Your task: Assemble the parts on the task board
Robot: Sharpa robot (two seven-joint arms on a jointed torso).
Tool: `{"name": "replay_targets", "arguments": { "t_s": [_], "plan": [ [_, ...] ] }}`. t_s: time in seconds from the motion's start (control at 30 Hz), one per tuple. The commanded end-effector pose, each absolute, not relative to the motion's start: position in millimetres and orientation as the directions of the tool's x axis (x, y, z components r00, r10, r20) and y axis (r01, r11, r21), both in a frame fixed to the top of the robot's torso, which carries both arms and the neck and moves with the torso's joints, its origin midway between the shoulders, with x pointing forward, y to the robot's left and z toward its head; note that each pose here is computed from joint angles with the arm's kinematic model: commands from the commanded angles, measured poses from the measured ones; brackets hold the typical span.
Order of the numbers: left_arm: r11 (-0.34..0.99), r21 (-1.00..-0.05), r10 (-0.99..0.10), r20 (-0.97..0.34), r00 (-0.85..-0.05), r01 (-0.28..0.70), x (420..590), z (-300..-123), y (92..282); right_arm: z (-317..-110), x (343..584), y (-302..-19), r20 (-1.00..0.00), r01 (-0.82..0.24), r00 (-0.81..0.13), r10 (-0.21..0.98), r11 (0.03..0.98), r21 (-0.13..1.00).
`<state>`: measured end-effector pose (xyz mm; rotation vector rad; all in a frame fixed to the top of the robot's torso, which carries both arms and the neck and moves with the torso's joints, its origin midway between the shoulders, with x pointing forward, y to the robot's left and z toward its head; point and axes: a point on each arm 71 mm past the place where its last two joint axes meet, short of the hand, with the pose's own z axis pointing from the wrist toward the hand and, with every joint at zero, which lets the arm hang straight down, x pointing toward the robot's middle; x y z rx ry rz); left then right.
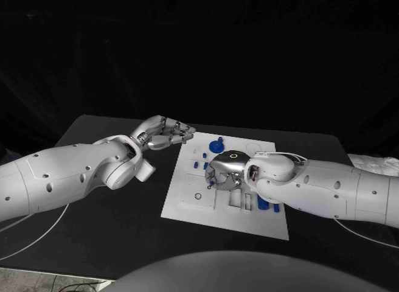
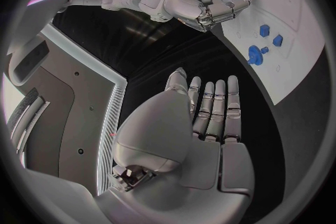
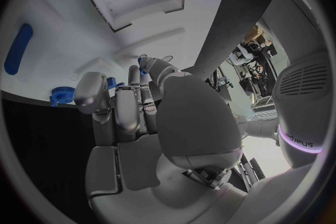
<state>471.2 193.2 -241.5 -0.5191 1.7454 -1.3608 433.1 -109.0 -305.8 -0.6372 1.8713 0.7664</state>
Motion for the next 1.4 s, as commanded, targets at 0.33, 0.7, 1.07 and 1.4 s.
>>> {"name": "replay_targets", "arguments": {
  "t_s": [0.33,0.7,1.07,1.4],
  "plan": [
    [0.328,-0.932,-0.749,-0.354,-0.560,0.151,470.7,-242.2,191.9,-309.1,428.8,-101.9,-0.914,-0.728,-0.391,-0.111,0.645,0.233],
    [0.330,-0.933,-0.748,-0.353,-0.562,0.146,470.6,-242.6,192.3,-312.4,428.4,-100.1,-0.908,-0.724,-0.400,-0.122,0.649,0.232],
    [0.330,-0.933,-0.745,-0.350,-0.568,0.143,470.3,-243.0,191.5,-313.0,428.5,-100.8,-0.910,-0.725,-0.392,-0.133,0.654,0.217],
    [0.331,-0.933,-0.743,-0.348,-0.572,0.138,470.5,-243.6,191.8,-312.8,428.7,-102.2,-0.913,-0.725,-0.387,-0.130,0.655,0.214]
  ]
}}
